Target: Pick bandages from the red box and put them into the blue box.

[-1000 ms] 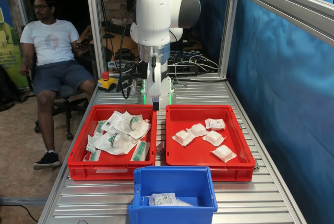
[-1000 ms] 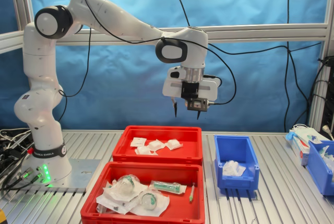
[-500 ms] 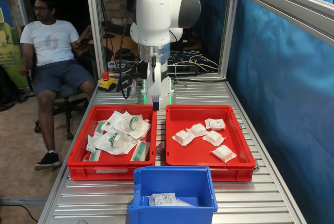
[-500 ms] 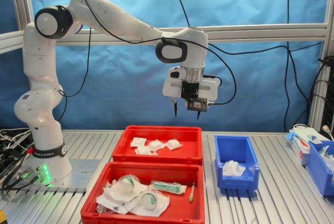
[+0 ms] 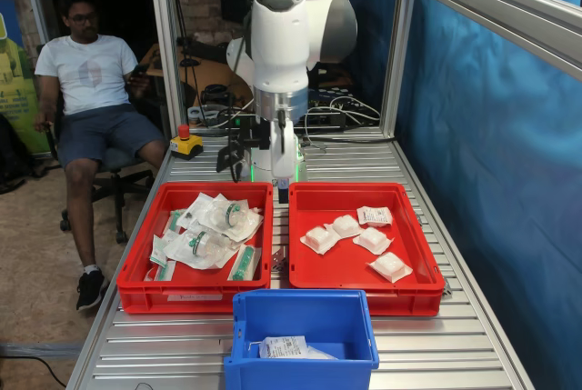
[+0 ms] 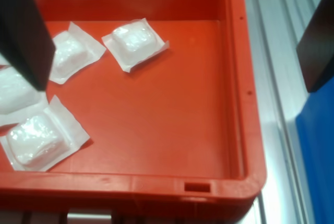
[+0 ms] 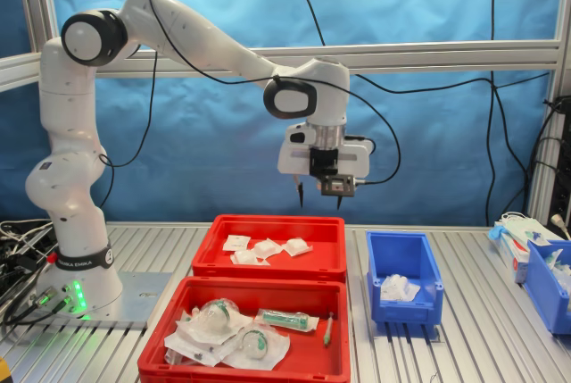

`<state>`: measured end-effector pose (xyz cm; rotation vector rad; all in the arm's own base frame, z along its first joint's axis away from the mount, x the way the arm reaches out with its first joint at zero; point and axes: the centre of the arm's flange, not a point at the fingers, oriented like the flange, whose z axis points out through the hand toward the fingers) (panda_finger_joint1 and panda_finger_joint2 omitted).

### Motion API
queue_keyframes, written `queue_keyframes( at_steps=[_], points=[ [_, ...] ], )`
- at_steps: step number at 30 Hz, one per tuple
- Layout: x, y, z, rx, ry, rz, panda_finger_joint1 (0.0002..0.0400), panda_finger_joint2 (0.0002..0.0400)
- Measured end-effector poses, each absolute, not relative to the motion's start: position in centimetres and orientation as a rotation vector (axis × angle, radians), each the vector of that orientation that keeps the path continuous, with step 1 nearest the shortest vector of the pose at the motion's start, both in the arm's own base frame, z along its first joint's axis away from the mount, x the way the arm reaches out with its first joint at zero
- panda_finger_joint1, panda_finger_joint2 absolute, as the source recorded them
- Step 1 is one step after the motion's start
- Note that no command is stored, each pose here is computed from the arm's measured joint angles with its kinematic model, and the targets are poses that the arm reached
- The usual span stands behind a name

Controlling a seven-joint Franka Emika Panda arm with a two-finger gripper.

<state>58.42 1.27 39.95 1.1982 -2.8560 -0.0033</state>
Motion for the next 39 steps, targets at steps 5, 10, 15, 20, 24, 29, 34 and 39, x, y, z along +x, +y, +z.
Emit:
queue_keyframes(
  at_steps=[5,10,15,20,24,29,34,39],
  points=[
    [57.8,2.8,38.6,1.230,-2.826,-0.011,0.0400,0.0400],
    [57.3,4.8,37.4,1.285,-2.813,-0.004,0.0400,0.0400],
    [57.1,6.9,36.2,1.358,-2.833,0.023,0.0400,0.0400],
    [56.9,8.0,34.9,1.392,-2.835,0.030,0.0400,0.0400],
    [56.6,8.8,33.1,1.408,-2.820,0.025,0.0400,0.0400],
    [56.3,9.3,30.8,1.407,-2.806,0.009,0.0400,0.0400],
    [56.0,9.6,29.0,1.384,-2.810,-0.023,0.0400,0.0400],
    [55.8,9.9,27.9,1.373,-2.808,-0.039,0.0400,0.0400]
  ],
)
